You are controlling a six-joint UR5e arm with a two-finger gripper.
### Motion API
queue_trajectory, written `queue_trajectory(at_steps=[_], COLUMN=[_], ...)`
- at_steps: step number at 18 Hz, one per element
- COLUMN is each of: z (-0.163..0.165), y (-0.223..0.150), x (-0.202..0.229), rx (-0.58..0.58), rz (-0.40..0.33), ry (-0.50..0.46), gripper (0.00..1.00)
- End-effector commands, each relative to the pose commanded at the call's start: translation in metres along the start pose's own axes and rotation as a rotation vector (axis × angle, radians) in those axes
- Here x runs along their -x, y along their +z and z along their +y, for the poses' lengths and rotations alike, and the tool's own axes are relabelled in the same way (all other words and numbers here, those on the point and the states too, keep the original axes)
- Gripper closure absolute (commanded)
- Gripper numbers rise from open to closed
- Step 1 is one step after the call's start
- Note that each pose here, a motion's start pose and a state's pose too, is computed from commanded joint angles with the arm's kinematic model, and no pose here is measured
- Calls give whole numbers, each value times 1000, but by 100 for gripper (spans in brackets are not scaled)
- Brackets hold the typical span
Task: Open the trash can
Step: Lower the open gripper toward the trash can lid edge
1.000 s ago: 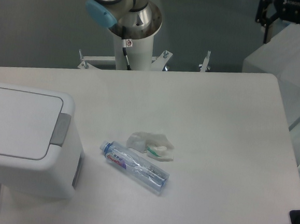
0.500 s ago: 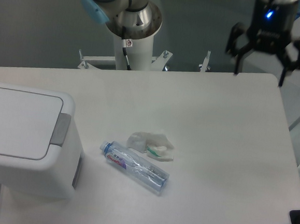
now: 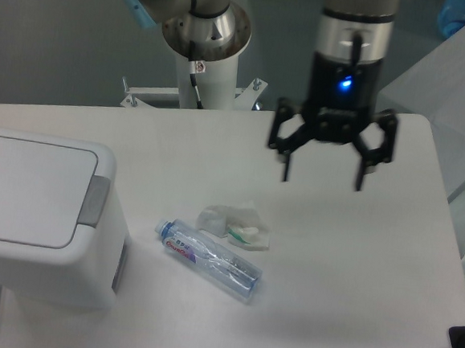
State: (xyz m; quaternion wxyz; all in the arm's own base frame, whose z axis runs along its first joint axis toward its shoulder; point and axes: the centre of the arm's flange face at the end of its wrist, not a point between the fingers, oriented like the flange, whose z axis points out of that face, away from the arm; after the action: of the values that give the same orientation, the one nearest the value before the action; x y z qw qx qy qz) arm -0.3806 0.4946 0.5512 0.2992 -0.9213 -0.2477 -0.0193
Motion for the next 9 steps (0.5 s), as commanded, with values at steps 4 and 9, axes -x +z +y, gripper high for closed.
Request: queue_trajectory(at_steps=[4,9], z=[8,17], y=[27,42], x=[-36,-68], rx=[46,77], rz=[36,68], ry=[-23,9], gripper=[0,0])
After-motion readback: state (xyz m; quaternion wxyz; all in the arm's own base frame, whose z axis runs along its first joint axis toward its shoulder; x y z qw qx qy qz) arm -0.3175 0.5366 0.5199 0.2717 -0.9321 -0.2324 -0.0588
